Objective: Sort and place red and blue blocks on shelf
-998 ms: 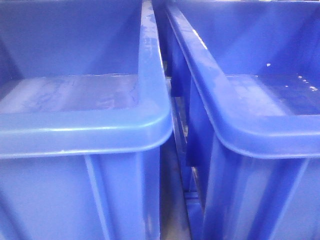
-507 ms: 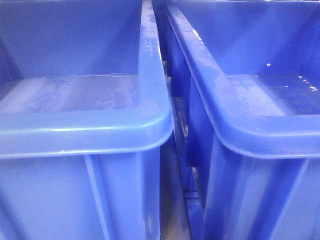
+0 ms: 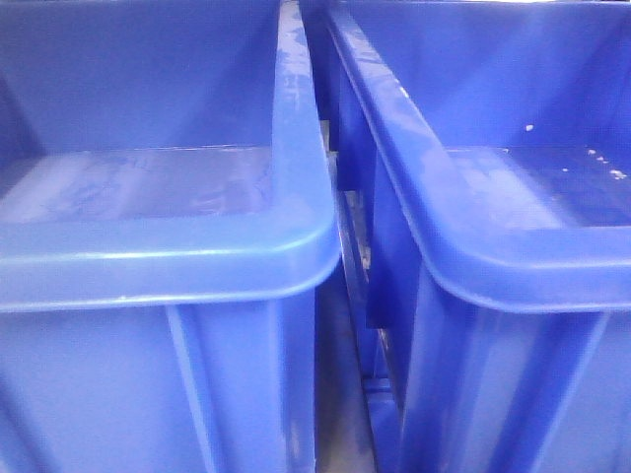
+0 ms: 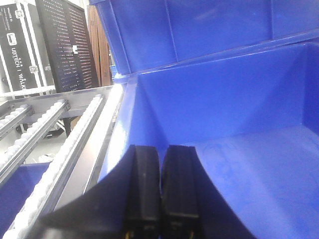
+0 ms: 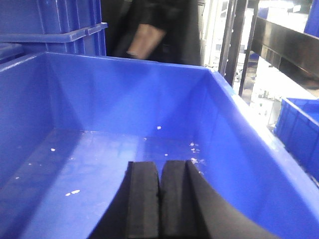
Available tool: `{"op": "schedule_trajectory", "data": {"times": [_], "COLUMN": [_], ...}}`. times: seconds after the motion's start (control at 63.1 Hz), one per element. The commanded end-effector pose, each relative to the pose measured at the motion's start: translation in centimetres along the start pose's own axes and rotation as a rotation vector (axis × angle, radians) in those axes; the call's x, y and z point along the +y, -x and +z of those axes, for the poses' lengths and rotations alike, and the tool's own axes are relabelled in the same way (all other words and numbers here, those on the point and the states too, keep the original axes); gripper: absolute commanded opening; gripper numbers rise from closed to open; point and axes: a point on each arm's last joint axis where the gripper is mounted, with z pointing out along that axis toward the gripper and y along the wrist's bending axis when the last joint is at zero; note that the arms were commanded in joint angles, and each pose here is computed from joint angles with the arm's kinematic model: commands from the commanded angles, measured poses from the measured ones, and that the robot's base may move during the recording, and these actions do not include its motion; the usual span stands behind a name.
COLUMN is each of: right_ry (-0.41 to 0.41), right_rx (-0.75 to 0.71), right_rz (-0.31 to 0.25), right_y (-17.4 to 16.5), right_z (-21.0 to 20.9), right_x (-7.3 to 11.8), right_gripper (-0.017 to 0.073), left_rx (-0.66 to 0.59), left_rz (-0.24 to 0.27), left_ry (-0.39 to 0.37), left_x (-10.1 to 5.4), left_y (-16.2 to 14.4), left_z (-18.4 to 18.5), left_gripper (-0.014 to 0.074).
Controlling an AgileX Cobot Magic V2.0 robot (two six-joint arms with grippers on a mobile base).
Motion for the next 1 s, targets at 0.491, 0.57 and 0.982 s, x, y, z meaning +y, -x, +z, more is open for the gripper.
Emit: {"op": "schedule_trajectory", "data": {"times": [0.491,0.57,0.982], "right_ry": [-0.014,-0.014,-0.008], "right_rx": [-0.056,-0.056,-0.021], "right_rz": [0.080,0.080,0.075], "right_y": [0.34,0.34,0.02], "right_z": [-0.16,-0.16,-0.15], "right_x": [-0.14,-0.14,-0.08], "right_gripper": [0.0053,0.0053,0.0053], "left_rx": [0.006,0.006,0.006], "left_rz": [-0.011,-0.011,-0.011], "left_ry": [0.002,0.002,0.002], "left_x": [-0.11,-0.11,-0.11], "left_y": [-1.12,-1.12,-1.12], "left_z": [-0.13,-0.13,-0.13], "left_gripper": [0.0084,0.0084,0.0084]}}
